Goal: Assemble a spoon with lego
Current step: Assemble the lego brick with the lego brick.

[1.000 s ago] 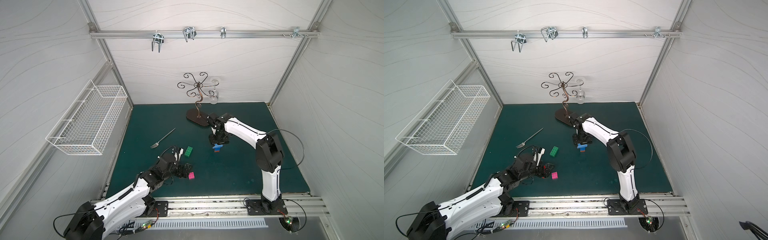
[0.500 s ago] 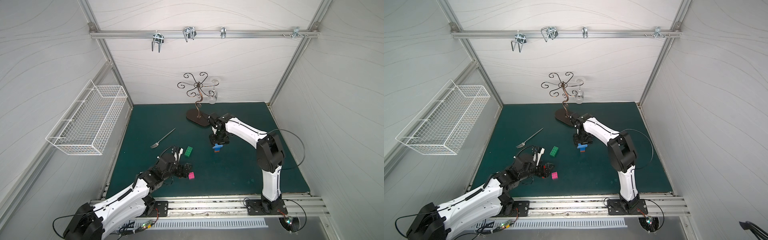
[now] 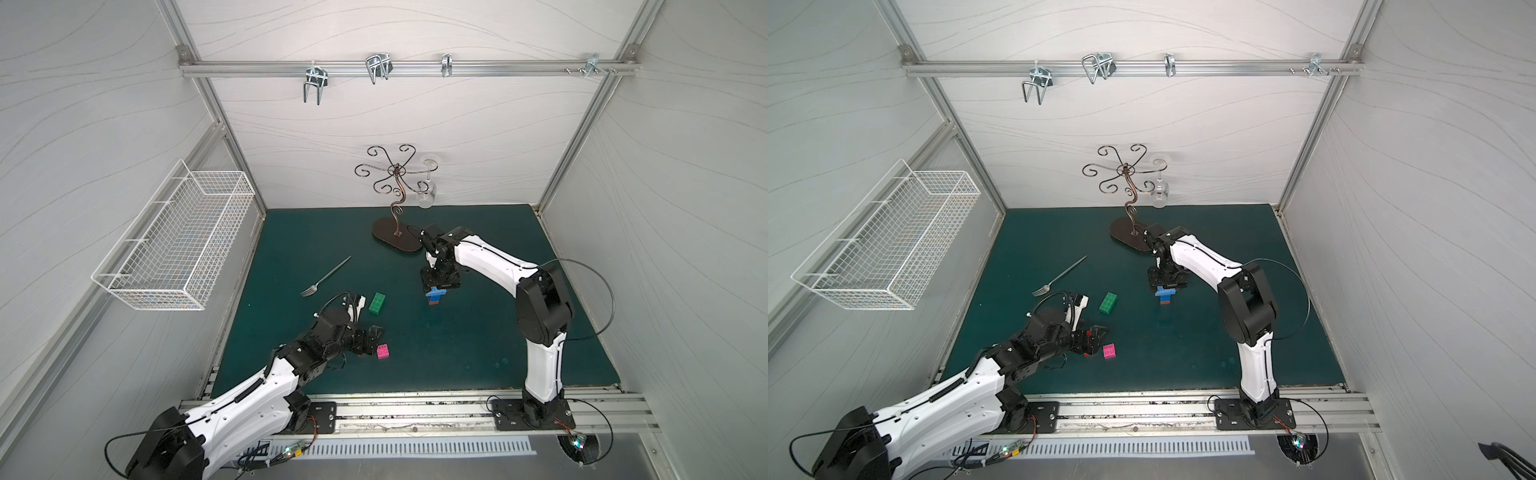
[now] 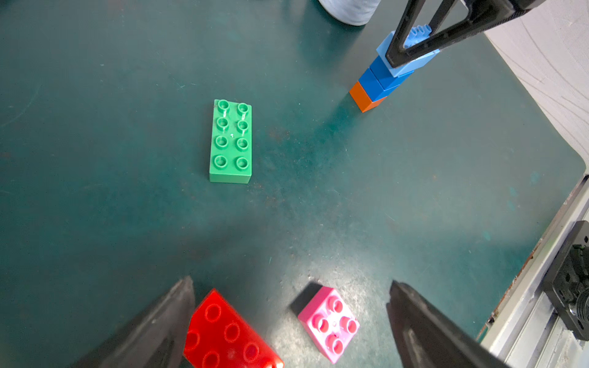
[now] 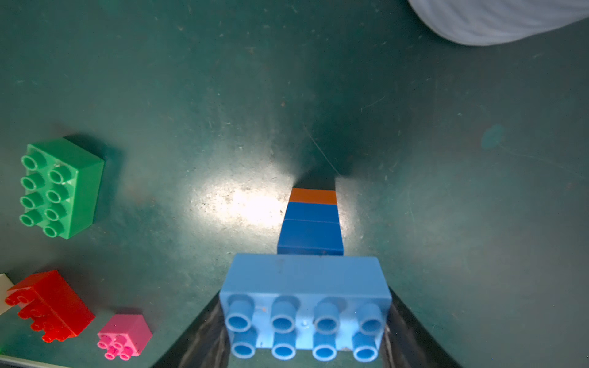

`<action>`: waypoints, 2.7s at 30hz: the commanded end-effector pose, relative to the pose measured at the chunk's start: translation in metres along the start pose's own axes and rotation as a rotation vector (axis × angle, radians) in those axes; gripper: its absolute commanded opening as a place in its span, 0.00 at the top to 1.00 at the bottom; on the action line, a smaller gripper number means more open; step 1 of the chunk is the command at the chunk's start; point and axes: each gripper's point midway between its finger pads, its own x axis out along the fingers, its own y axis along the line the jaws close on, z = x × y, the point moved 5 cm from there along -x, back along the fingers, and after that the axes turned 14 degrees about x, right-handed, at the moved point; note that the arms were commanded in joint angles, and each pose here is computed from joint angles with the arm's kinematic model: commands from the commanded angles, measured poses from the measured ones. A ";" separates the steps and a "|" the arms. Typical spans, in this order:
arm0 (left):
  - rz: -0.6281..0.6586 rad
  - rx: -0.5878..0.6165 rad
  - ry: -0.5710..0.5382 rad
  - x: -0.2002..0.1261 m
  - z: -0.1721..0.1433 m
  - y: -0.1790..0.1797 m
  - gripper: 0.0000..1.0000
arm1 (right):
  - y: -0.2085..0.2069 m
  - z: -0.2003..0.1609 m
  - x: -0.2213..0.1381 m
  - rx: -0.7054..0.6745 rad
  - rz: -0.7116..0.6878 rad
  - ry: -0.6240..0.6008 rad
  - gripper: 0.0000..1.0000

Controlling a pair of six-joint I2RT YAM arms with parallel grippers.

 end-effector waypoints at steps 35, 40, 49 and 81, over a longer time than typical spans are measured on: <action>0.025 0.013 -0.036 -0.006 0.009 0.001 0.00 | -0.009 -0.031 0.055 0.030 -0.060 0.124 0.44; 0.030 0.013 -0.040 -0.007 0.009 0.002 0.00 | -0.012 -0.031 0.047 -0.011 -0.050 0.121 0.44; 0.034 0.016 -0.039 -0.008 0.009 0.002 0.00 | -0.002 -0.033 0.033 -0.093 -0.056 0.153 0.44; 0.047 0.012 -0.031 -0.007 0.007 0.004 0.00 | 0.003 -0.015 0.006 0.024 -0.016 0.061 0.41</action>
